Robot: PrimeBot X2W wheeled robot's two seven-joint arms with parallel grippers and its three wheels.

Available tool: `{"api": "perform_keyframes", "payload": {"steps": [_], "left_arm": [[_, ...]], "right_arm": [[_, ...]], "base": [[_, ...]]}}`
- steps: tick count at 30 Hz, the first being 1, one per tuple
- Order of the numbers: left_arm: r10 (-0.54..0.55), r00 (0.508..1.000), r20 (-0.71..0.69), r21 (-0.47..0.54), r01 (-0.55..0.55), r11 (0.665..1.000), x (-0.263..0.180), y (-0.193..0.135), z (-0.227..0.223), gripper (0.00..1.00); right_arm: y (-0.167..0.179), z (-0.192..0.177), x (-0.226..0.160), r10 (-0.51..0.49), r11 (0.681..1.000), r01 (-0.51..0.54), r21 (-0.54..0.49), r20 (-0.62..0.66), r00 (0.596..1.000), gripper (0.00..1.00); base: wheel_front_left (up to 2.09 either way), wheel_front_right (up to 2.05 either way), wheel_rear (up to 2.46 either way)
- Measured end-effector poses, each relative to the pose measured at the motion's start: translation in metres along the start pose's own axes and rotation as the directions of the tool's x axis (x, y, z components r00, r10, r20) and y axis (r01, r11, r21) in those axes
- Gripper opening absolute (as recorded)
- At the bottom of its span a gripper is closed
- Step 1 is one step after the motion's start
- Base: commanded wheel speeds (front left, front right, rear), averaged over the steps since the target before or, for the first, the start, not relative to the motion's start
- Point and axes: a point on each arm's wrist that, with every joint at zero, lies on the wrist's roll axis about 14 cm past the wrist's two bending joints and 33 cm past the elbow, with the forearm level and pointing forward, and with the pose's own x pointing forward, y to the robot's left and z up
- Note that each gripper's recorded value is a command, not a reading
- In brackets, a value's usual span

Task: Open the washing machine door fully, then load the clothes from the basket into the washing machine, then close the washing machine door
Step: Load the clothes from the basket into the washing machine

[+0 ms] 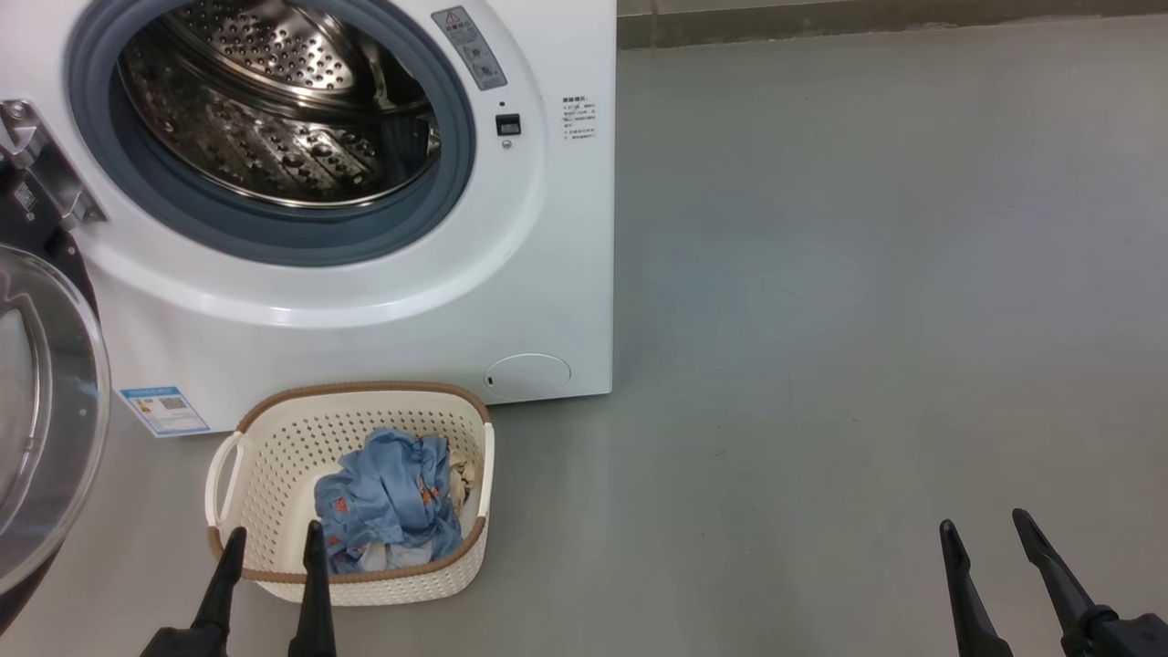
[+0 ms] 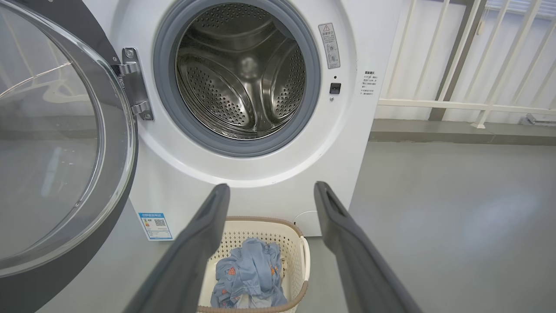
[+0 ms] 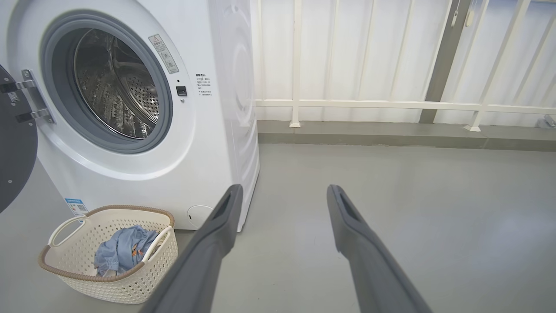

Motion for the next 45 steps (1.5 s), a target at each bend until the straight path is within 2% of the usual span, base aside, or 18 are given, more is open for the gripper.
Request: {"api": "perform_keyframes", "payload": {"steps": [9, 27, 45], "left_arm": [[0.007, 1.000, 0.000, 0.009, -0.007, 1.000, 0.0004, 0.0001, -0.0002, 1.00], [-0.008, 1.000, -0.003, 0.020, 0.008, 1.000, -0.0010, -0.0016, -0.0006, 1.00], [-0.011, 1.000, -0.007, 0.027, 0.012, 1.000, -0.0011, -0.0016, -0.0018, 1.00]], "right_arm": [[-0.0016, 0.0003, -0.0008, -0.006, 1.000, 0.006, 0.001, 0.001, 1.000, 1.00], [0.0004, 0.0004, 0.0005, -0.002, 1.000, 0.002, 0.003, 0.002, 1.000, 1.00], [0.0007, -0.0005, 0.0008, 0.000, 1.000, 0.000, 0.003, -0.001, 1.000, 1.00]], "base": [[0.86, -0.86, 0.00], [1.71, -1.71, 0.00], [0.16, -0.16, 0.00]]}}
